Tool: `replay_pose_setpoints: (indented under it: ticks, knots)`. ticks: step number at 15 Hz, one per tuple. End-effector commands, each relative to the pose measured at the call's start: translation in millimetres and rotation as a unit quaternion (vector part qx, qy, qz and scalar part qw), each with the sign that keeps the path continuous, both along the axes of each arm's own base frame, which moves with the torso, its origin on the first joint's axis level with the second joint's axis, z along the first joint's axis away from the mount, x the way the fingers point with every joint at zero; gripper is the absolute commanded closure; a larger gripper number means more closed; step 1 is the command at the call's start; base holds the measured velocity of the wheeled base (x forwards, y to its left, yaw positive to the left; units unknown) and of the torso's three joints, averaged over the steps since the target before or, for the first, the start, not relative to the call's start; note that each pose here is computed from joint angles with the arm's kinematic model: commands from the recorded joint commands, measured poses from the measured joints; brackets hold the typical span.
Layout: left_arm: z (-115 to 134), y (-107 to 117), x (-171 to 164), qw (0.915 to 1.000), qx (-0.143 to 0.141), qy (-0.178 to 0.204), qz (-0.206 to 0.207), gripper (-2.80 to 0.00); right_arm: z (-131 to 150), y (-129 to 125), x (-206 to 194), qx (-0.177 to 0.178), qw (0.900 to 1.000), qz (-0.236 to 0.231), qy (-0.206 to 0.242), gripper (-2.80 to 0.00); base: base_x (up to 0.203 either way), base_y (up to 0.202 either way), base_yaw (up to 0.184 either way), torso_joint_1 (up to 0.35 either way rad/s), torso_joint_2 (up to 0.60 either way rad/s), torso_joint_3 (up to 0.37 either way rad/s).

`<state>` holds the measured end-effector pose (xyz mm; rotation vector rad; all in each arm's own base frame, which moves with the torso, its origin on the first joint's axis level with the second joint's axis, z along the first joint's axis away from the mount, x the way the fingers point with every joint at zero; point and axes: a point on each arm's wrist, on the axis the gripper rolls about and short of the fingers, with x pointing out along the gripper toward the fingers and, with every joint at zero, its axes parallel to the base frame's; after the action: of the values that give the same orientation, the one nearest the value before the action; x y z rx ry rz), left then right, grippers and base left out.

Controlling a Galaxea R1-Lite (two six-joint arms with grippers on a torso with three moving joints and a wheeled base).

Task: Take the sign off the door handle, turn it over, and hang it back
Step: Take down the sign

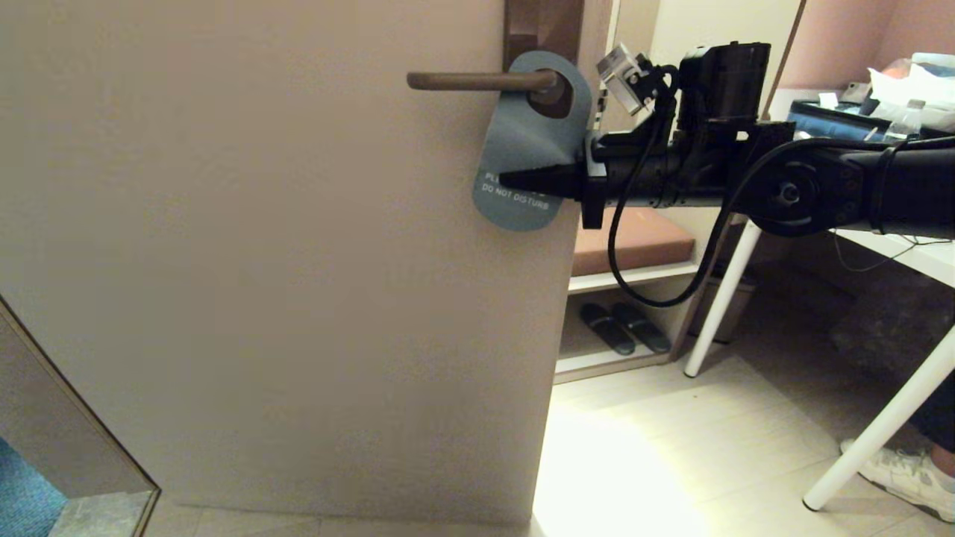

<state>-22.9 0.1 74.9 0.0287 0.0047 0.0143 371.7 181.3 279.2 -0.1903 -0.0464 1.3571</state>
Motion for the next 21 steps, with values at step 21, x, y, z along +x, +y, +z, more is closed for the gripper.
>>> replay_pose_setpoints:
  ticks: [21]
  knots:
    - [0, 0, 0, 1.0, 0.0, 0.001, 0.001, 0.0, 9, 8, -26, -0.012, 0.996, -0.092, -0.012, 0.0, 0.0, 0.0, 0.0, 0.0, 0.0, 0.0]
